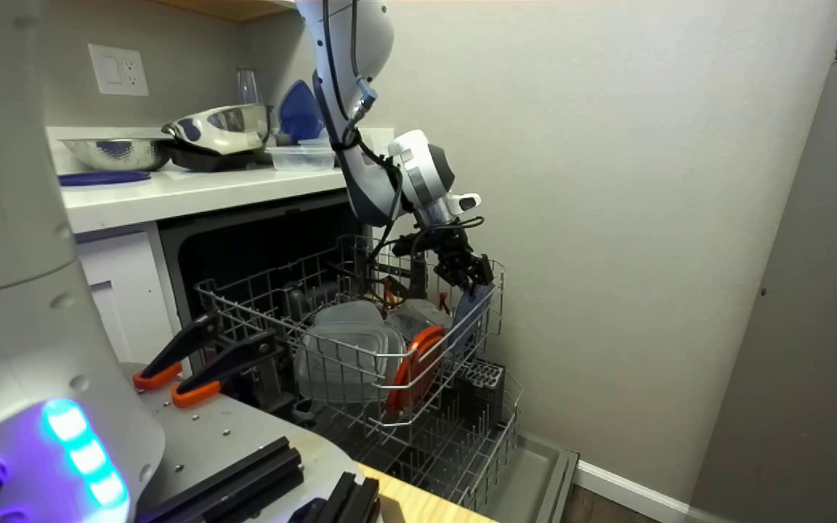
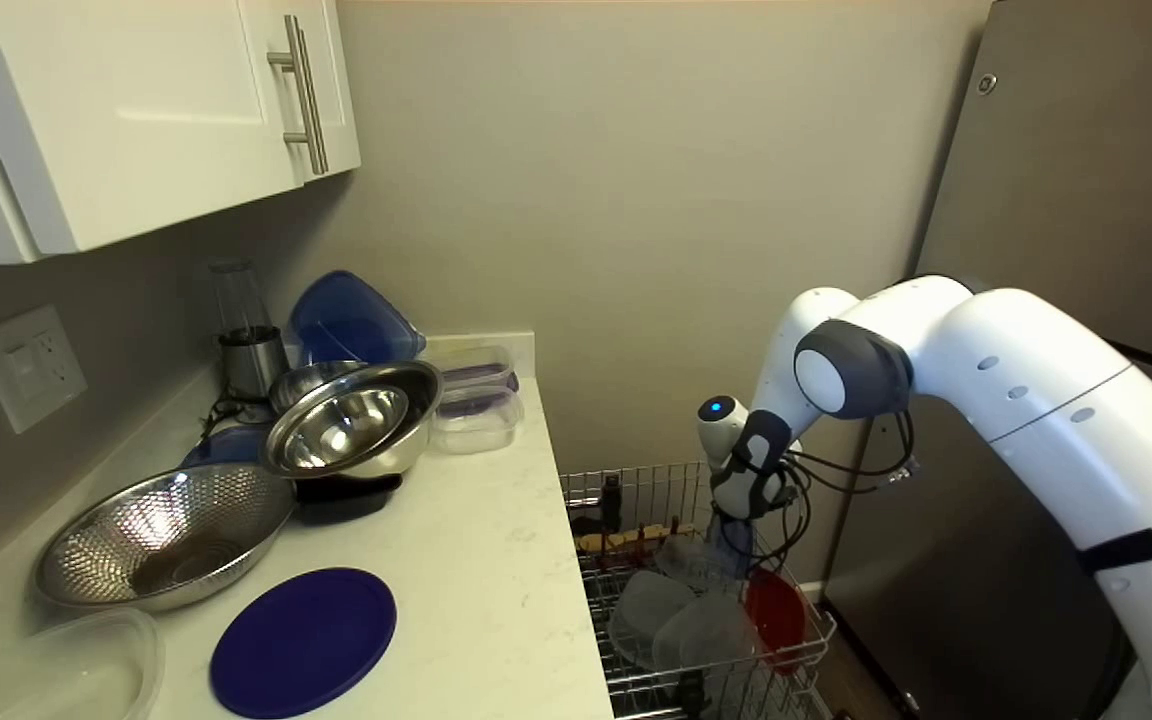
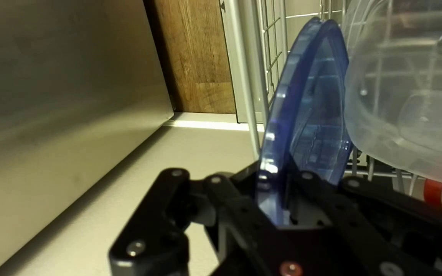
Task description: Put one lid in the dishwasher
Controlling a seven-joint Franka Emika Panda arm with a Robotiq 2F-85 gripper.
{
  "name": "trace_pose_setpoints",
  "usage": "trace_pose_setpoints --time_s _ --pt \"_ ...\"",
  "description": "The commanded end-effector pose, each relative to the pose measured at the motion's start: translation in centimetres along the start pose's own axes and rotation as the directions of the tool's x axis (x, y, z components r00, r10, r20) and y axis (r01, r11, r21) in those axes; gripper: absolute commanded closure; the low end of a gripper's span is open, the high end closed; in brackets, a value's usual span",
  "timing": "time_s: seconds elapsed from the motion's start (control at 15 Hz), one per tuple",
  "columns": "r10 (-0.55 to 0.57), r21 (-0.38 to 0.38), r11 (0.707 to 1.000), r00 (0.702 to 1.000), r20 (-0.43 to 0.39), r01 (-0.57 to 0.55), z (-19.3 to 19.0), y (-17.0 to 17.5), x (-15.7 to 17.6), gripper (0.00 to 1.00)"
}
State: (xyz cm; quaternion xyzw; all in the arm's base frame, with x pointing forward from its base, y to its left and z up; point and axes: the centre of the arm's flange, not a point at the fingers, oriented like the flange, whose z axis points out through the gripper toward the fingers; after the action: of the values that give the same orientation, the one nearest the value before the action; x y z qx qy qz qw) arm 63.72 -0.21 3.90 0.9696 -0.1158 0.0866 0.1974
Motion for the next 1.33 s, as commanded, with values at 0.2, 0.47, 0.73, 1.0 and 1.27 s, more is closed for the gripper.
trace_pose_setpoints --time_s 0.2,0.47,0.73,1.0,1.27 --pt "0.013 0.007 1.0 1.0 0.014 -0.013 0.6 0.7 0.6 0.97" --pt "0.015 0.0 1.0 1.0 0.005 -0.015 0.1 1.0 0.9 0.58" --pt "0.013 -0.014 1.0 1.0 -0.008 -0.014 -0.5 1.8 1.3 0.32" --pt "0.02 -0.037 0.999 0.999 -0.029 -0.021 -1.5 3.3 1.8 0.08" --pt "0.004 0.025 1.0 1.0 -0.026 -0.004 -2.7 4.3 2.2 0.0"
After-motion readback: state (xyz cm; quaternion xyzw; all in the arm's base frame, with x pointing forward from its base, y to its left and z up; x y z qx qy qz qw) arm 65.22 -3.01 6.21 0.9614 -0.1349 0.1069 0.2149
